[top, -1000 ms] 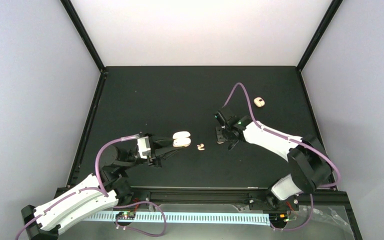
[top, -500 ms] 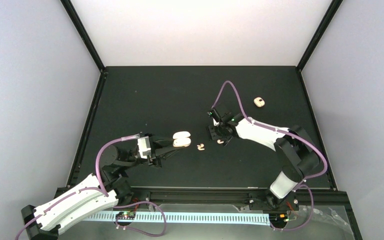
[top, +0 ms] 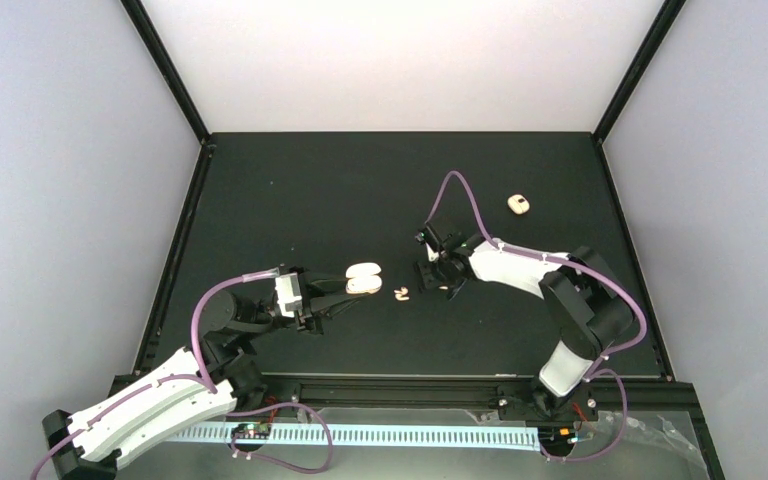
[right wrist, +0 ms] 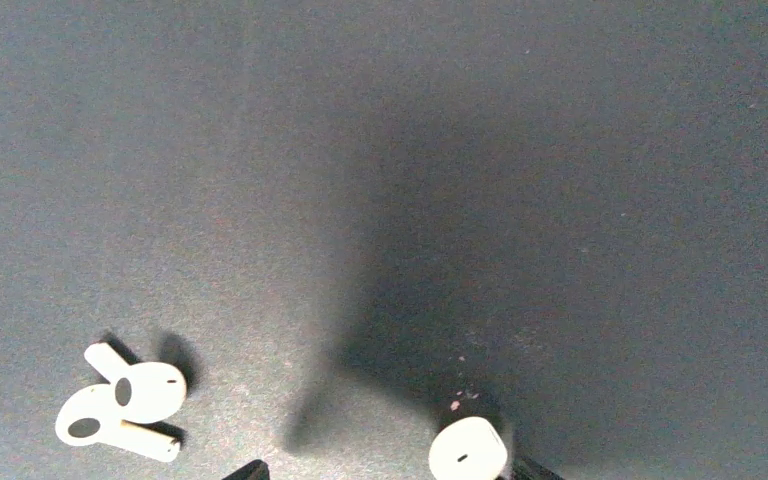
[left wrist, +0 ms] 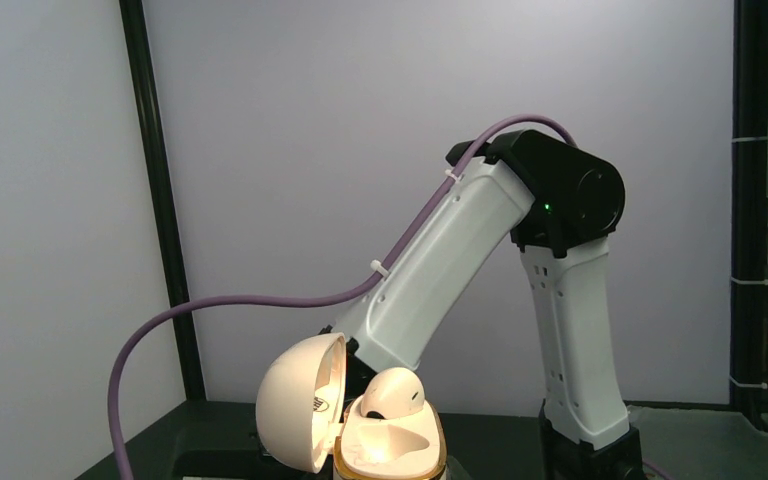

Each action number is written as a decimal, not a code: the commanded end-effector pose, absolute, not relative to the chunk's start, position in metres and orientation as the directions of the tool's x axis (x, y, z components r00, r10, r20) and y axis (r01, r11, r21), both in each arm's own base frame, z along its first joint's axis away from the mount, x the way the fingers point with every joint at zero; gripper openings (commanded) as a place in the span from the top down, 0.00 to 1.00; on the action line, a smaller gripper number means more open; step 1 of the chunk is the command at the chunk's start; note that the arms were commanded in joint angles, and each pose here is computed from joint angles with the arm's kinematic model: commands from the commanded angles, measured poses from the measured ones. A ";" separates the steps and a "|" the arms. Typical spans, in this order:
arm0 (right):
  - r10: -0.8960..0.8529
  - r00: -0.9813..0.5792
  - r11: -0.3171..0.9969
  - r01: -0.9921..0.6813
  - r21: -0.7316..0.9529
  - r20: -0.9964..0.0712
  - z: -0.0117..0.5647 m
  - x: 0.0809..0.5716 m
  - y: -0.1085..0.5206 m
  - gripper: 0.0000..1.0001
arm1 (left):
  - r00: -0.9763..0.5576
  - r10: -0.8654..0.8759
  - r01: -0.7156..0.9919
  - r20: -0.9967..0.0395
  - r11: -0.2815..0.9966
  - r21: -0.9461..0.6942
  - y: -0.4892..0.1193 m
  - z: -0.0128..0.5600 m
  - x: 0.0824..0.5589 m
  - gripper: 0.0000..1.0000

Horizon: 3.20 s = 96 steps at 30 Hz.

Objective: Insert the wireless bluetooth earbuds into the charging case
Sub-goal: Pick up the earbud from the center of the board.

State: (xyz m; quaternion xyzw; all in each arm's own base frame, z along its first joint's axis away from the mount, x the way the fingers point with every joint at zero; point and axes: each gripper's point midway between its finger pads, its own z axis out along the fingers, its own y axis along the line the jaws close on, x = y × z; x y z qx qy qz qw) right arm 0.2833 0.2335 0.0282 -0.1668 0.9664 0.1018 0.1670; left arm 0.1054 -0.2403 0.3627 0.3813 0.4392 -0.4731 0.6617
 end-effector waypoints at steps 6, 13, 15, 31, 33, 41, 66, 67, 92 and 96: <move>-0.262 -0.912 0.918 -0.336 0.209 -0.316 0.028 0.262 0.233 0.46 | 0.197 -0.316 0.957 -0.928 0.269 0.111 -0.235 0.381 0.103 0.98; -0.251 -0.916 0.938 -0.310 0.155 -0.314 0.034 0.267 0.228 0.58 | 0.196 -0.320 0.959 -0.927 0.261 0.112 -0.235 0.381 0.101 0.98; -0.241 -0.918 0.952 -0.287 0.108 -0.316 0.034 0.272 0.221 0.57 | 0.197 -0.321 0.959 -0.927 0.261 0.113 -0.235 0.382 0.101 0.99; -0.286 -0.917 0.954 -0.299 0.002 -0.279 0.025 0.290 0.220 0.57 | 0.201 -0.316 0.957 -0.927 0.266 0.116 -0.235 0.381 0.101 0.99; -0.292 -0.918 0.953 -0.302 -0.005 -0.270 0.021 0.289 0.219 0.59 | 0.202 -0.316 0.957 -0.927 0.266 0.118 -0.235 0.381 0.101 0.98; -0.301 -0.918 0.952 -0.303 -0.031 -0.259 0.015 0.291 0.216 0.65 | 0.203 -0.317 0.956 -0.927 0.267 0.118 -0.235 0.381 0.101 0.98; -0.326 -0.923 0.945 -0.316 -0.081 -0.204 -0.005 0.279 0.213 0.79 | 0.200 -0.318 0.957 -0.927 0.265 0.115 -0.234 0.381 0.101 0.98; -0.324 -0.923 0.946 -0.315 -0.078 -0.205 -0.005 0.279 0.213 0.79 | 0.200 -0.318 0.957 -0.927 0.266 0.116 -0.234 0.381 0.101 0.98; -0.300 -0.916 0.954 -0.291 -0.074 -0.267 0.017 0.284 0.212 0.91 | 0.199 -0.317 0.958 -0.927 0.263 0.115 -0.235 0.381 0.101 0.98; -0.292 -0.911 0.956 -0.285 -0.067 -0.290 0.027 0.285 0.212 0.91 | 0.198 -0.316 0.958 -0.928 0.264 0.115 -0.235 0.381 0.101 0.98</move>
